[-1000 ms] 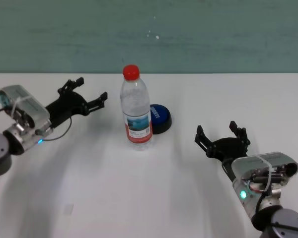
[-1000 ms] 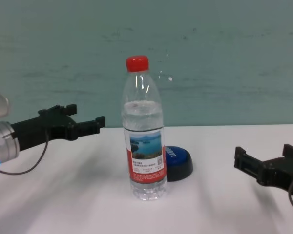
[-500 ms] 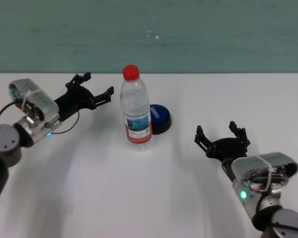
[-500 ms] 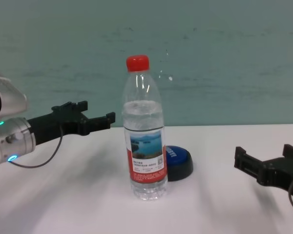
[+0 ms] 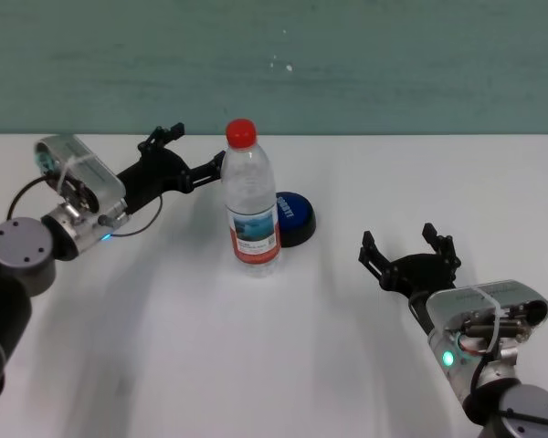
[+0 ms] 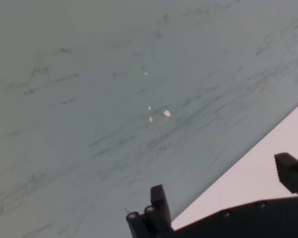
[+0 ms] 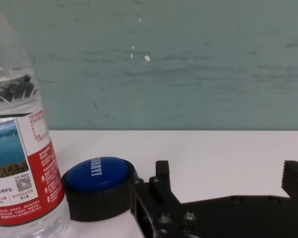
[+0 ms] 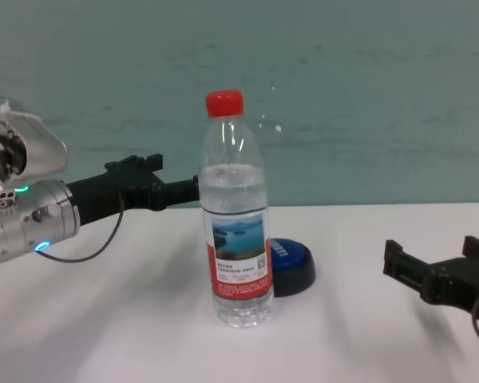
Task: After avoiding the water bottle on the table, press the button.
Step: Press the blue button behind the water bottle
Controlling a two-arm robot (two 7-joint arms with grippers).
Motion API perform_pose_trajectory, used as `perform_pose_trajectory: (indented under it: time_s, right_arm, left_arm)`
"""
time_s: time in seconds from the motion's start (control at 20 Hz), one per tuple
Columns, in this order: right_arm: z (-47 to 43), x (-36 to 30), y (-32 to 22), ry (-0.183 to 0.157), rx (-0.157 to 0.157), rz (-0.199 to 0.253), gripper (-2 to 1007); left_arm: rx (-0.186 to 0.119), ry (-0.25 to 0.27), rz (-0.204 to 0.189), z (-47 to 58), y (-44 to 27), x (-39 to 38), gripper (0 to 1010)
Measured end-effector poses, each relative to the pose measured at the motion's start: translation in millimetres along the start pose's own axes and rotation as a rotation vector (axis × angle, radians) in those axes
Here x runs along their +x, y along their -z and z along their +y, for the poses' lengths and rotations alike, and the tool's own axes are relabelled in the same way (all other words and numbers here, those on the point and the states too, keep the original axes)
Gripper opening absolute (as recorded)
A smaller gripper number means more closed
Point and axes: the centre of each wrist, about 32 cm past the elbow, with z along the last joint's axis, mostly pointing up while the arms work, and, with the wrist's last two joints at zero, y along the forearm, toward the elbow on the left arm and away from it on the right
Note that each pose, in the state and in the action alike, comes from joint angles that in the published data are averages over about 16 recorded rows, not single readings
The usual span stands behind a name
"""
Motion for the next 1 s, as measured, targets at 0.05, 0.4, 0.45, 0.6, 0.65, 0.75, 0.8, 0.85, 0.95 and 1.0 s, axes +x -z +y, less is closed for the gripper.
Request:
perform_pose_trajectory:
  time_s: [0.05,0.4,0.45,0.6,0.65,0.75,0.8,0.85,0.95,1.0]
  right_arm:
    - [0.0,0.0,0.0,0.0,0.0,0.0,1004]
    - [0.0,0.0,0.0,0.0,0.0,0.0,1004]
    - [0.0,0.0,0.0,0.0,0.0,0.0,1004]
    - [0.0,0.0,0.0,0.0,0.0,0.0,1004]
    - [0.0,0.0,0.0,0.0,0.0,0.0,1004]
    - [0.0,0.0,0.0,0.0,0.0,0.0,1004]
    - [0.0,0.0,0.0,0.0,0.0,0.0,1004]
    - [0.0,0.0,0.0,0.0,0.0,0.0,1004]
    - [0.0,0.0,0.0,0.0,0.0,0.0,1004]
    - [0.0,0.0,0.0,0.0,0.0,0.0,1004]
  left_arm:
    - [-0.001,0.002,-0.001,-0.9,-0.5,-0.6,1000]
    - [-0.002,0.014,-0.004,-5.1,-1.0,-3.9,1000]
    - [-0.001,0.016,-0.005,-5.4,-0.8,-4.2,1000]
    - [0.0,0.021,-0.005,-6.0,0.0,-5.1,1000]
    - [0.001,0.022,-0.005,-6.1,0.3,-5.4,1000]
    - [0.002,0.025,-0.005,-6.1,0.9,-6.0,1000]
    - [0.002,0.025,-0.004,-6.0,1.2,-6.2,1000]
    - [0.003,0.026,-0.004,-5.9,1.6,-6.4,1000]
    - [0.003,0.025,-0.004,-5.2,2.0,-6.7,1000]
    - [0.004,0.023,-0.004,-4.6,2.0,-6.7,1000]
